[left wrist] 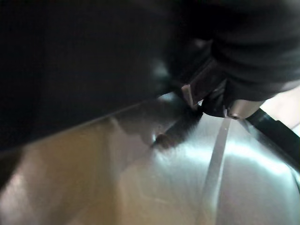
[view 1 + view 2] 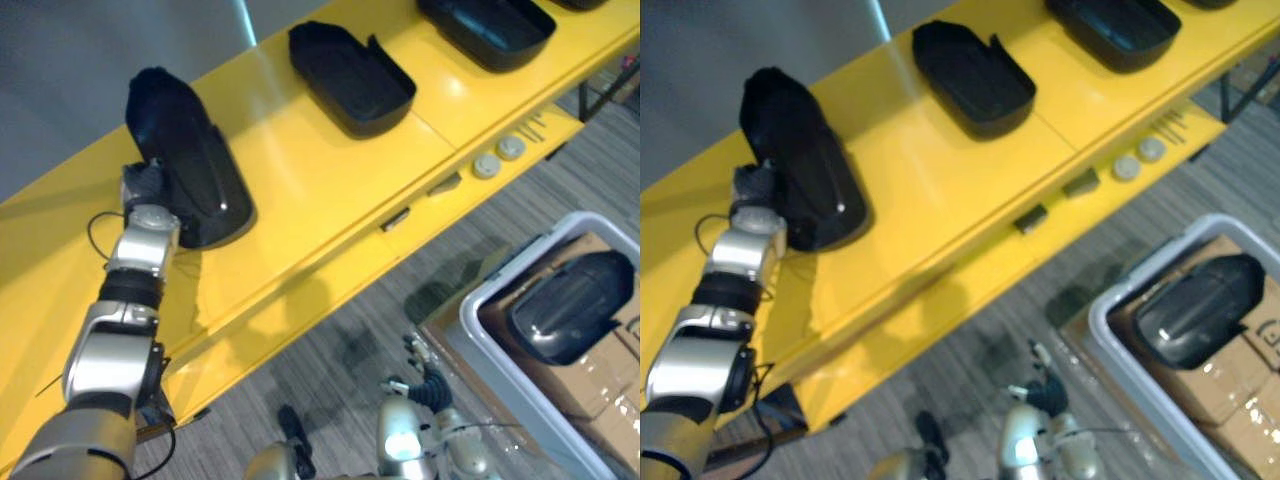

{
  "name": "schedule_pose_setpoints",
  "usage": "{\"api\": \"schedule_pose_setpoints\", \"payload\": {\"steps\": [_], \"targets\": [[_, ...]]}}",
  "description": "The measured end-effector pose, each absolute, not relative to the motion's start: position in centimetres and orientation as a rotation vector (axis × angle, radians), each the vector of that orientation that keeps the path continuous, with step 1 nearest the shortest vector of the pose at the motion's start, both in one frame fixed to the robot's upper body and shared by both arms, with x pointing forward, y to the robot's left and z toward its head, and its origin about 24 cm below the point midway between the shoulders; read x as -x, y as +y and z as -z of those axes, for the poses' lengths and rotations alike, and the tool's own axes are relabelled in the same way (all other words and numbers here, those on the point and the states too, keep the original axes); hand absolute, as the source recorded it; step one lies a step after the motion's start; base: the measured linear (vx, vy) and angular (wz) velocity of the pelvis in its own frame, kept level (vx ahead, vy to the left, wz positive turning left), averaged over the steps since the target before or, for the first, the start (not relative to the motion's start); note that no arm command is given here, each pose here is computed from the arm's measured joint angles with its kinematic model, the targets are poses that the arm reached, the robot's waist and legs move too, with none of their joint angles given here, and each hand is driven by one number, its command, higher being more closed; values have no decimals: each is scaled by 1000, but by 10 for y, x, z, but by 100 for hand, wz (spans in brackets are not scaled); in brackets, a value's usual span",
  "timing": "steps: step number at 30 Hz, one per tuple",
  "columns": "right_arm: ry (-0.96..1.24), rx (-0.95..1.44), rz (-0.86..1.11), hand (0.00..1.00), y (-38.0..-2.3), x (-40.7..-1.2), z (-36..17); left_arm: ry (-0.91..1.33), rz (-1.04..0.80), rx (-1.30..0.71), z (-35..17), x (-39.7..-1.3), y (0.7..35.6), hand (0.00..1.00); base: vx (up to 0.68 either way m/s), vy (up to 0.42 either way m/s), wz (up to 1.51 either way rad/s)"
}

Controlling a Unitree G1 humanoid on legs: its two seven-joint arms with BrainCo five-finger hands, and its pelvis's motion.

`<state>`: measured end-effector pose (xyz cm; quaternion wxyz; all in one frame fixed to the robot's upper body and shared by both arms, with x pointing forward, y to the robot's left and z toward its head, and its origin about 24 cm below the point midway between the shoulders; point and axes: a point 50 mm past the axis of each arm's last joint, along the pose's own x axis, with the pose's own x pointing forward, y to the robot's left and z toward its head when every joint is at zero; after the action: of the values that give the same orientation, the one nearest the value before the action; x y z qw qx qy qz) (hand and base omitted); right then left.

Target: Walk over and take plastic housings, then place them on the shelf

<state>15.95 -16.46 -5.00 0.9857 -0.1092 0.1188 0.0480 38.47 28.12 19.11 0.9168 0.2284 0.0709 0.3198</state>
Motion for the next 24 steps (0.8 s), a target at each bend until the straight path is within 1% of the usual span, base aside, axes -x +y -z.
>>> {"api": "schedule_pose_setpoints", "payload": {"steps": [3,8,9,14,20,24], "targets": [[230,218,-104,0,-164,-160,48,146,-657,-486,-196,-386,282,100,-21,-13,-4],[225,216,-129,0,-159,-160,47,231,-629,-478,-185,-385,287,100,-13,-9,-1],[225,215,-129,0,-159,-160,48,229,-629,-477,-186,-385,287,0,-25,-19,6],[227,196,-116,0,-156,-159,48,305,-664,-484,-177,-382,292,0,-17,-6,-1],[223,197,-112,0,-154,-160,48,282,-720,-459,-189,-383,294,0,-16,-8,-3],[224,181,-99,0,-153,-160,48,263,-751,-393,-189,-382,296,0,-1,-2,-1]]}}
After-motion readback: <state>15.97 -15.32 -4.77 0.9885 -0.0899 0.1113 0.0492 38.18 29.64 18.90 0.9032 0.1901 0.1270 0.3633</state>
